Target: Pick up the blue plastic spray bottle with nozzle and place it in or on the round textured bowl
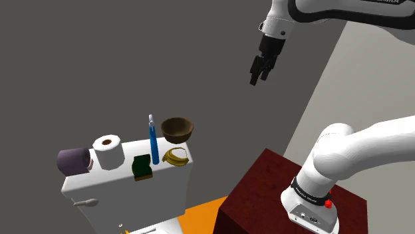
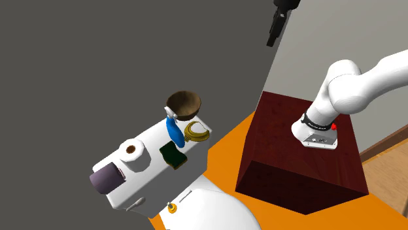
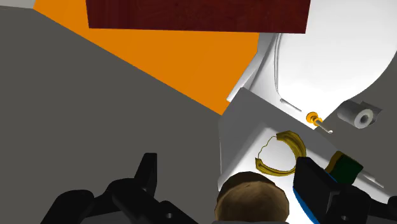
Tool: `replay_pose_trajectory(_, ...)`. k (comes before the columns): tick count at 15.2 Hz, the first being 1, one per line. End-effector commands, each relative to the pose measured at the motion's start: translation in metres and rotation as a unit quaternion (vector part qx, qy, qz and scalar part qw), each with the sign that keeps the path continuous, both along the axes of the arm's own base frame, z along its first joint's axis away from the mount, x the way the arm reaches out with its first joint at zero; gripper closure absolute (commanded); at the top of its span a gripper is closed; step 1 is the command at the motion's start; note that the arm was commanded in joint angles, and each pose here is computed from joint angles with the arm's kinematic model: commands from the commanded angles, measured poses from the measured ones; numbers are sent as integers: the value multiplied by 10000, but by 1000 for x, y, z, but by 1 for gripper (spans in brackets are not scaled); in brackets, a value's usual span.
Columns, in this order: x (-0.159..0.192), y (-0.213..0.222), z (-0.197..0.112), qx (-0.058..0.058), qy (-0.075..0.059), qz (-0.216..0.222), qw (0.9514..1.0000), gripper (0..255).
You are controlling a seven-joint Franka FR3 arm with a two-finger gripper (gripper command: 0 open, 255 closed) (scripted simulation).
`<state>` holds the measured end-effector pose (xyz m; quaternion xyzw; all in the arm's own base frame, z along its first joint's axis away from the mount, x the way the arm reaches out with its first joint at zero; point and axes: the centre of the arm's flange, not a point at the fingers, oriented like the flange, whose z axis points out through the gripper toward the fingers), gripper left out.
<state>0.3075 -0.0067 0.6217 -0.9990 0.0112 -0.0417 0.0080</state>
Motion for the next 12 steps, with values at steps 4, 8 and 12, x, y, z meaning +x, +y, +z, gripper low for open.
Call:
replay_pose_trajectory(4, 6, 32, -23, -48, -147, -196, 9997, 0)
replay_pose_trajectory(8, 17, 75, -55, -111, -344, -457, 9983, 0)
replay_pose_trajectory(12, 32, 116, -86, -175, -540, -718, 9958, 0)
